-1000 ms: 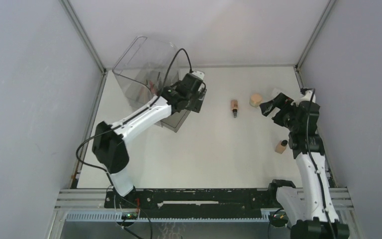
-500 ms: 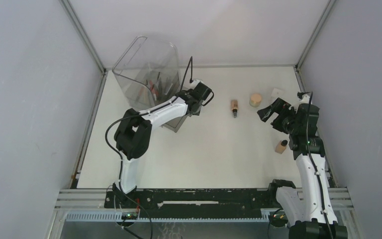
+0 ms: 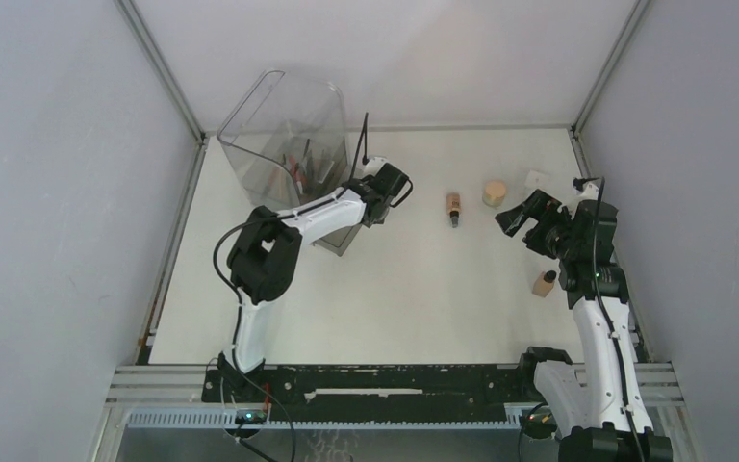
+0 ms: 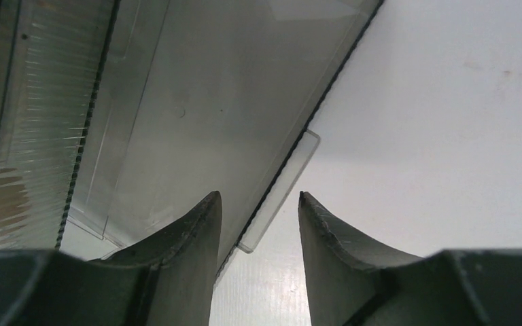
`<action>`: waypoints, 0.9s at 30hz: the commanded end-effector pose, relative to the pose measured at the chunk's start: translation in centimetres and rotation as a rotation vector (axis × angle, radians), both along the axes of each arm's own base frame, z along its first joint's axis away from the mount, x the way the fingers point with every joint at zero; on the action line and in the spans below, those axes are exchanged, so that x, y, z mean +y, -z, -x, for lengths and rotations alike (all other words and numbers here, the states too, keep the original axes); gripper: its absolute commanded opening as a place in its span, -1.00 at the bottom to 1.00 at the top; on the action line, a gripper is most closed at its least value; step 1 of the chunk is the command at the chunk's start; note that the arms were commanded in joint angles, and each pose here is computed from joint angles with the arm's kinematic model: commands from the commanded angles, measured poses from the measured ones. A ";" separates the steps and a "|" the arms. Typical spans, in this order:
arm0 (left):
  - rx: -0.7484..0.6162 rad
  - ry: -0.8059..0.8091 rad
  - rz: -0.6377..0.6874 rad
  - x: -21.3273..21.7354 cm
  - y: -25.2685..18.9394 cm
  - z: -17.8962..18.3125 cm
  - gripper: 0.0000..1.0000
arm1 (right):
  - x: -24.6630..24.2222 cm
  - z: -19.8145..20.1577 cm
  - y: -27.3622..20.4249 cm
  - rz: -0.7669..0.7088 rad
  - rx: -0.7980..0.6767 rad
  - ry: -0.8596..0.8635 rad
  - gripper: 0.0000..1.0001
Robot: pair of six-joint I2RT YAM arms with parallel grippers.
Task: Organize the makeup
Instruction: Open the drawer in the storage box.
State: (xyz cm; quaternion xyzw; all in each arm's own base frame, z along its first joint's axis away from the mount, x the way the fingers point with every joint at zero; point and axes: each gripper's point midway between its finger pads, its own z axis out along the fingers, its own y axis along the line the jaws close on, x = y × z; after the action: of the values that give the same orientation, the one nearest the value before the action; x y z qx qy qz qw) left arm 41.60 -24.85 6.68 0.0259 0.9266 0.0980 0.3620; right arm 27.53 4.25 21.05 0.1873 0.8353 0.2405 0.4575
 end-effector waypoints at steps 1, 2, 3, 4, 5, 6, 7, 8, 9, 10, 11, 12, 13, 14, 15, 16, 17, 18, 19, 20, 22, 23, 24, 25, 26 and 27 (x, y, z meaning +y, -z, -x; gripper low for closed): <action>0.007 -0.031 -0.004 1.1 1.3 -0.2 -0.03 | 0.2 -0.3 -0.6 -0.013 -0.027 -0.008 1.00; 0.012 -0.030 -0.007 1.3 1.5 -0.1 -0.08 | 0.2 -0.3 -0.5 -0.016 -0.025 -0.007 1.00; 0.016 -0.031 -0.011 1.4 1.7 0.1 -0.14 | 0.2 -0.3 -0.4 -0.018 -0.025 -0.008 1.00; 0.020 -0.033 -0.011 1.5 1.9 0.3 -0.20 | 0.3 -0.3 -0.5 -0.022 -0.027 -0.010 1.00; 0.020 -0.040 -0.009 1.6 2.0 0.4 -0.25 | 0.4 -0.4 -0.4 -0.027 -0.024 -0.012 1.00; 0.020 -0.046 -0.006 1.7 2.0 0.5 -0.28 | 0.4 -0.4 -0.3 -0.031 -0.024 -0.014 1.00; 0.019 -0.052 -0.006 1.8 2.1 0.6 -0.29 | 0.5 -0.4 -0.3 -0.034 -0.023 -0.017 1.00; 0.017 -0.061 -0.006 1.9 2.1 0.6 -0.30 | 0.6 -0.5 -0.4 -0.037 -0.025 -0.020 1.00; 0.012 -0.070 -0.003 2.0 2.0 0.7 -0.32 | 0.6 -0.4 -0.3 -0.040 -0.023 -0.021 1.00; 0.003 -0.082 0.000 2.1 1.8 0.7 -0.36 | 0.7 -0.5 -0.3 -0.042 -0.023 -0.024 1.00; -0.002 -0.093 0.004 2.3 1.7 0.7 -0.40 | 0.7 -0.5 -0.3 -0.043 -0.021 -0.025 1.00; -0.011 -0.101 0.013 2.2 1.4 0.6 -0.44 | 0.7 -0.4 -0.2 -0.043 -0.020 -0.028 1.00; -0.016 -0.108 0.021 2.2 1.3 0.6 -0.47 | 0.7 -0.4 -0.2 -0.044 -0.019 -0.030 1.00; -0.019 -0.111 0.032 2.0 1.1 0.5 -0.50 | 0.8 -0.4 -0.2 -0.046 -0.017 -0.033 1.00; -0.019 -0.109 0.040 1.8 1.0 0.5 -0.52 | 0.8 -0.4 -0.1 -0.047 -0.017 -0.035 1.00; -0.022 -0.108 0.052 1.6 0.8 0.4 -0.57 | 0.9 -0.4 -0.1 -0.050 -0.015 -0.039 1.00; -0.024 -0.108 0.061 1.4 0.6 0.3 -0.61 | 1.0 -0.4 0.0 -0.053 -0.014 -0.042 1.00; -0.026 -0.105 0.070 1.2 0.5 0.2 -0.64 | 1.1 -0.4 0.0 -0.057 -0.014 -0.048 1.00; -0.029 -0.103 0.079 0.9 0.2 0.1 -0.64 | 1.1 -0.4 0.1 -0.060 -0.012 -0.051 1.00; -0.030 -0.100 0.084 0.8 0.1 0.1 -0.65 | 1.2 -0.4 0.2 -0.061 -0.011 -0.053 1.00; -0.034 -0.089 0.099 0.3 -0.3 0.0 -0.65 | 1.3 -0.4 0.2 -0.064 -0.008 -0.059 1.00; -0.036 -0.086 0.107 0.2 -0.4 -0.1 -0.66 | 1.3 -0.4 0.2 -0.063 -0.008 -0.060 1.00; -0.035 -0.078 0.114 -0.1 -0.6 -0.1 -0.66 | 1.3 -0.4 0.3 -0.064 -0.004 -0.059 1.00; -0.041 -0.073 0.121 -0.4 -0.9 -0.1 -0.66 | 1.3 -0.4 0.3 -0.064 -0.004 -0.060 1.00; -0.043 -0.065 0.126 -0.8 -1.1 0.0 -0.67 | 1.3 -0.4 0.4 -0.064 -0.002 -0.061 1.00; -0.046 -0.060 0.128 -1.0 -1.3 0.0 -0.66 | 1.3 -0.5 0.5 -0.065 -0.001 -0.060 1.00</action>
State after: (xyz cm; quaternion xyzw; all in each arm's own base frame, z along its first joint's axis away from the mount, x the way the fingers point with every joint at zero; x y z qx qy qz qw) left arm 41.50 -23.73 4.82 0.0048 0.9279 0.1030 0.3584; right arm 27.35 5.46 19.68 0.1833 0.8424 0.2729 0.4270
